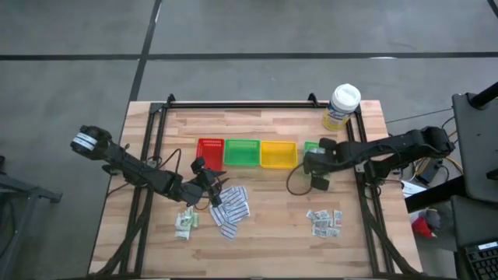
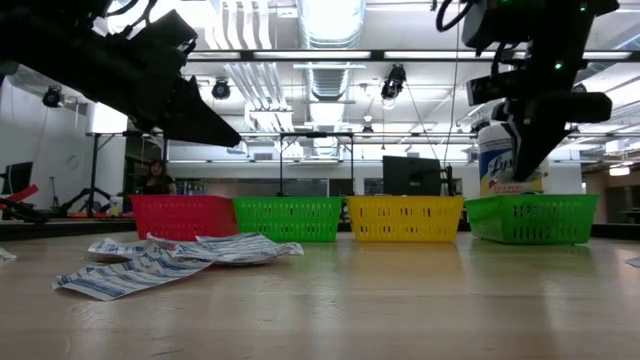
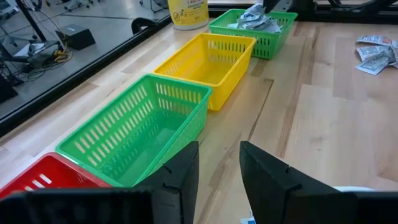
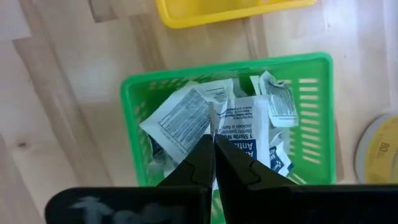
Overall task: Pick & Place First Aid Supplies
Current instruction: Put the blue alcohol pad into the right green bin
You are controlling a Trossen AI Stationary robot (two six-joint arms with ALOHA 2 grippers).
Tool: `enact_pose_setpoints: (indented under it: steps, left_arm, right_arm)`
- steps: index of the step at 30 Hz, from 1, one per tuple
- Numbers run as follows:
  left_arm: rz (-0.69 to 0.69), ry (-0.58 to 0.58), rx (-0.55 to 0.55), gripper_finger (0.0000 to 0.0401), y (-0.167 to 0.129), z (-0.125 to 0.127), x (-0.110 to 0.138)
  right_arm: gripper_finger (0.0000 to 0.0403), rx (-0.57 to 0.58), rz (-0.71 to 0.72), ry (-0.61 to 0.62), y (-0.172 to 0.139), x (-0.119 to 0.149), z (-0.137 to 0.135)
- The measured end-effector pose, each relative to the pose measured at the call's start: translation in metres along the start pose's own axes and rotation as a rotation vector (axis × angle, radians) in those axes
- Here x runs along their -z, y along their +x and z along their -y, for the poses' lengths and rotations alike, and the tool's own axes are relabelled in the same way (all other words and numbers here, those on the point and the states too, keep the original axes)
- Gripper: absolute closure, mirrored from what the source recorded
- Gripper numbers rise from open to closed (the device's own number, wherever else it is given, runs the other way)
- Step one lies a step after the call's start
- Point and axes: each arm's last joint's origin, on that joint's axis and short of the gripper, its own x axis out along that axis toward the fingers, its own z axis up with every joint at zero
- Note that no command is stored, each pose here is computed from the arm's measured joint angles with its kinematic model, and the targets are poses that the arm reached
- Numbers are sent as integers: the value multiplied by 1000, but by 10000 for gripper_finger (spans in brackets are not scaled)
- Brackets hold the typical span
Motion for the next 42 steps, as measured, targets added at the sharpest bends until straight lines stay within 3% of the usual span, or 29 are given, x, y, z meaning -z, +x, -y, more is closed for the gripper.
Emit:
enact_pose_setpoints:
  steps: [5,17,21,28,34,42]
  left_arm:
    - [0,5,0,280,0,0,0]
    - [-5,6,14,280,0,0,0]
    - [-6,6,17,280,0,0,0]
    - [-6,5,18,280,0,1,0]
    - [-3,2,18,280,0,1,0]
    - [-3,-5,21,280,0,1,0]
  right_arm:
    - [386,-1,-5,4,1,-2,5]
    - [302,1,4,40,-1,-6,11]
    - [290,-7,-11,48,-11,-9,13]
    - [332,69,1,93,-9,-8,15]
    - [387,8,-44,99,1,0,11]
    - [394,-4,-36,108,12,4,9]
